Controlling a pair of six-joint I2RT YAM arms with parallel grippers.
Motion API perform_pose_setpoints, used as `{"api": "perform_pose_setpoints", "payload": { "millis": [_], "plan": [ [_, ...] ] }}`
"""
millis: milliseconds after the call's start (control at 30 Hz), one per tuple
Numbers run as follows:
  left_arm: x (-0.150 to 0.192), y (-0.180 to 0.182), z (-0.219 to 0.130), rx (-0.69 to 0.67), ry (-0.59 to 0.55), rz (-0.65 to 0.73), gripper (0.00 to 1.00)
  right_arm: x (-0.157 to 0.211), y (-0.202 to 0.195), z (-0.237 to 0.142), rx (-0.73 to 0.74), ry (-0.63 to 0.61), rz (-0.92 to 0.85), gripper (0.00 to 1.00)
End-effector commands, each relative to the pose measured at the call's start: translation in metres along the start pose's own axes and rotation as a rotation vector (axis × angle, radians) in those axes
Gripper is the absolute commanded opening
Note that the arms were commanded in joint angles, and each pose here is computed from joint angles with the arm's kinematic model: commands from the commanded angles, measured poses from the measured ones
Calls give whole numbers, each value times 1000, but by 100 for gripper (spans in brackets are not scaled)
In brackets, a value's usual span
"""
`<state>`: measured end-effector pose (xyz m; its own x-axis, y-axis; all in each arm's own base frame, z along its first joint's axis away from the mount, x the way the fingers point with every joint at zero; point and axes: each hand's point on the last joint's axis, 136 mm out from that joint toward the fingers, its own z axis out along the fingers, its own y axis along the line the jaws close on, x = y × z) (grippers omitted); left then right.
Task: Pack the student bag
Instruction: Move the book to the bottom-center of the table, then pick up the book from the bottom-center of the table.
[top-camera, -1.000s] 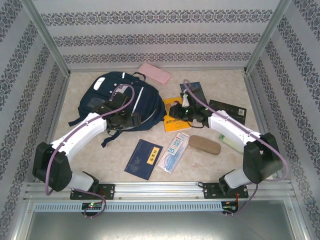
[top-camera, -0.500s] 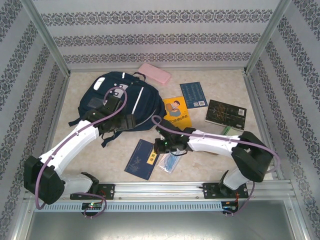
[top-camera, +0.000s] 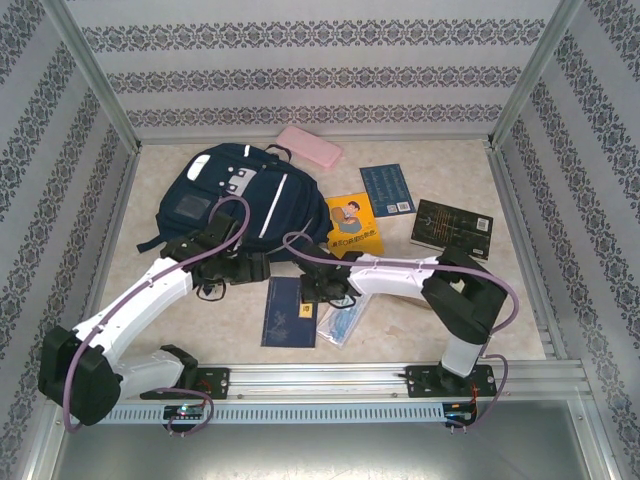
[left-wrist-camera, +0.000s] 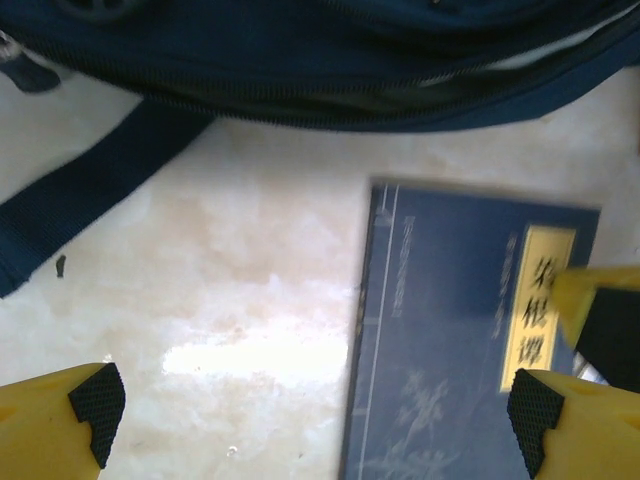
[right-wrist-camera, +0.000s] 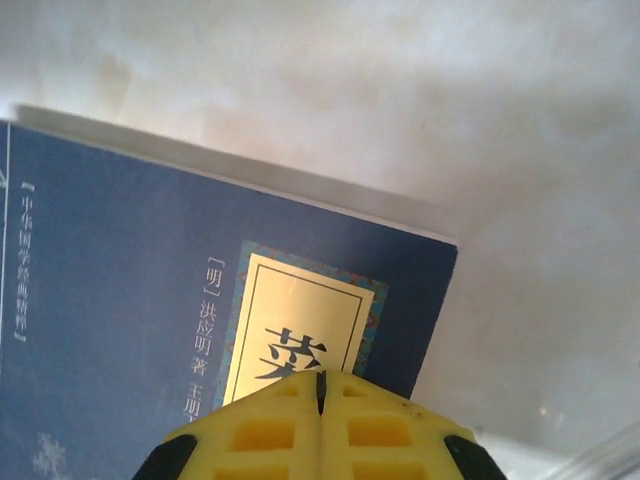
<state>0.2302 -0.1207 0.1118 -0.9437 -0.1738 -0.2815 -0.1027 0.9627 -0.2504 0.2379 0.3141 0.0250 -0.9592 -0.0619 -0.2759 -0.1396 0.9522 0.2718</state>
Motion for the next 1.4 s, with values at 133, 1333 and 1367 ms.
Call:
{"api": "perform_pose_setpoints", "payload": {
  "millis": [133, 1333, 1367],
  "plan": [
    [16, -14, 15, 125, 47, -55, 100, -31, 3, -33, 40, -139, -69, 0],
    [78, -27, 81, 316, 262, -124, 63, 65, 11, 10, -14, 34, 74, 30],
    [78, -30, 81, 329, 267, -123, 62, 65, 17, 10, -31, 38, 69, 29]
  ]
}}
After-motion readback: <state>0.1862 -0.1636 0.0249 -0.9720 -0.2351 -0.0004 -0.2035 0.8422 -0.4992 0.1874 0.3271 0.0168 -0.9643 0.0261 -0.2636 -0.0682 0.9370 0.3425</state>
